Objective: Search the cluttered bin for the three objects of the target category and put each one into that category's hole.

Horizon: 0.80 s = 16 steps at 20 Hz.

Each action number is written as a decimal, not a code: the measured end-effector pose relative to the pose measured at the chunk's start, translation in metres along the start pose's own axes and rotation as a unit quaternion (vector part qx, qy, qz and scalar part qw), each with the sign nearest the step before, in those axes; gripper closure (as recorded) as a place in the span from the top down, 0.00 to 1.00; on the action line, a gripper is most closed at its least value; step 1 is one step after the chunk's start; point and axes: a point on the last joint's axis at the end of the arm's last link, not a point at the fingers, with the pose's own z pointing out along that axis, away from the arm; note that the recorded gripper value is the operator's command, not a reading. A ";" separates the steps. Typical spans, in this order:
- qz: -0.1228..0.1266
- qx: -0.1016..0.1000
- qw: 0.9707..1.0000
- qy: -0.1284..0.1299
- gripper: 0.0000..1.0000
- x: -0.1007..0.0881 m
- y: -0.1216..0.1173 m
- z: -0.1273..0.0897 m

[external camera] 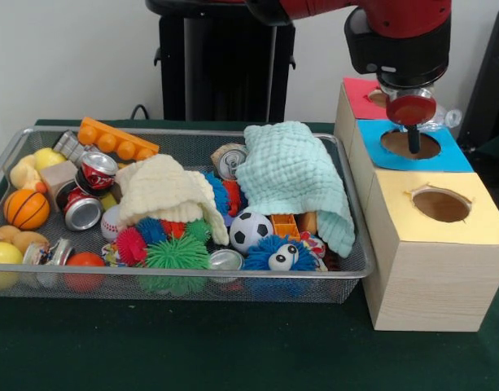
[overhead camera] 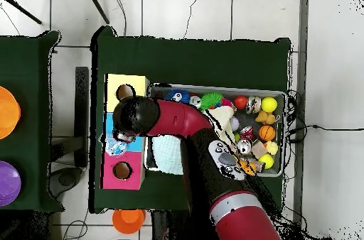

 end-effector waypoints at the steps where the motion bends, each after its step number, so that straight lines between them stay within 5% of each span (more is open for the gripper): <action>1: 0.000 0.000 1.000 0.001 1.00 0.001 0.000 0.000; 16: 0.001 -0.001 1.000 0.005 1.00 0.006 0.000 0.002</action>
